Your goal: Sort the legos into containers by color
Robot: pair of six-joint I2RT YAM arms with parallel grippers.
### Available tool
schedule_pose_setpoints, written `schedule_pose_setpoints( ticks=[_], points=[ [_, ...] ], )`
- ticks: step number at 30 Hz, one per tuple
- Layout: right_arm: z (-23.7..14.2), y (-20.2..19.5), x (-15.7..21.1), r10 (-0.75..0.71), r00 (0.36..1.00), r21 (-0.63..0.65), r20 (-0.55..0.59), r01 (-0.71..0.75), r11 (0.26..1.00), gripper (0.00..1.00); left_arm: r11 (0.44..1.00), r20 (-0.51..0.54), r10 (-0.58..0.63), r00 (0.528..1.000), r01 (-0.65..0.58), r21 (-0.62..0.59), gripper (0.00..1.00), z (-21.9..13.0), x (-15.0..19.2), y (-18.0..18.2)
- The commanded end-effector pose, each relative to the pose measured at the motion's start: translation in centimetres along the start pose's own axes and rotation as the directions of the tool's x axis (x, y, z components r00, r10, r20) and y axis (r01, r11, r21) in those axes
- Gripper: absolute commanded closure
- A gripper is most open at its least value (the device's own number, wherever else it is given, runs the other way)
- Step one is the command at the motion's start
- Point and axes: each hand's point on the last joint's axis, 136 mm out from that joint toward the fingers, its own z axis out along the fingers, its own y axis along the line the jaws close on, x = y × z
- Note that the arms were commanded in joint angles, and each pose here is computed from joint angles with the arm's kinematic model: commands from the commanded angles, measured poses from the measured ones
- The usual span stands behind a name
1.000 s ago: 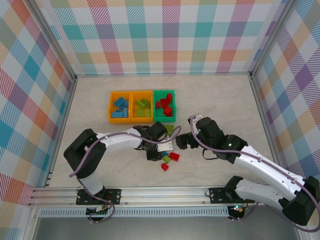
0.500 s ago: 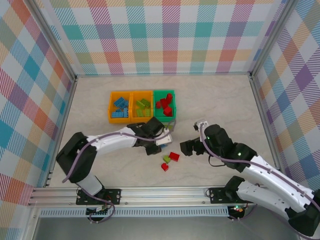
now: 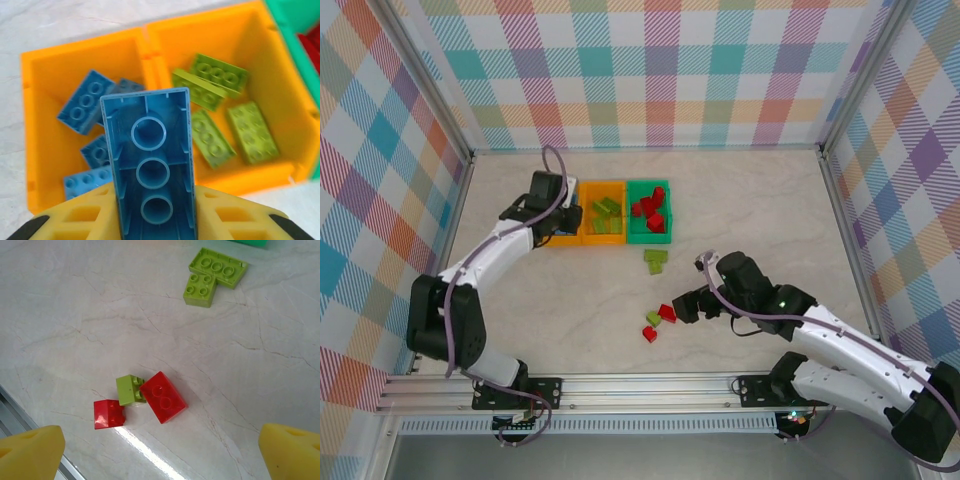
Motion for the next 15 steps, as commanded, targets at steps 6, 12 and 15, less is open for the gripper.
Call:
schedule_pose_setpoints(
  ticks=[6, 12, 15],
  points=[
    [-0.8, 0.2, -0.7, 0.033, 0.999, -0.003, 0.019, -0.032, 0.999, 0.00, 0.986, 0.029, -0.164, 0.986, 0.165, -0.026, 0.55, 1.8, -1.9, 2.1],
    [0.1, -0.6, -2.0, 0.058, 0.998, 0.062, 0.036, -0.061, 0.996, 0.00, 0.991, 0.104, -0.133, 0.986, 0.130, 0.037, 0.41, -2.6, -3.8, 1.1],
    [1.7, -0.9, -2.9, 0.090, 0.996, 0.098, 0.012, -0.091, 0.991, 0.00, 0.991, 0.166, -0.034, 0.986, 0.013, 0.131, 0.38, -6.7, -4.1, -1.8]
  ],
)
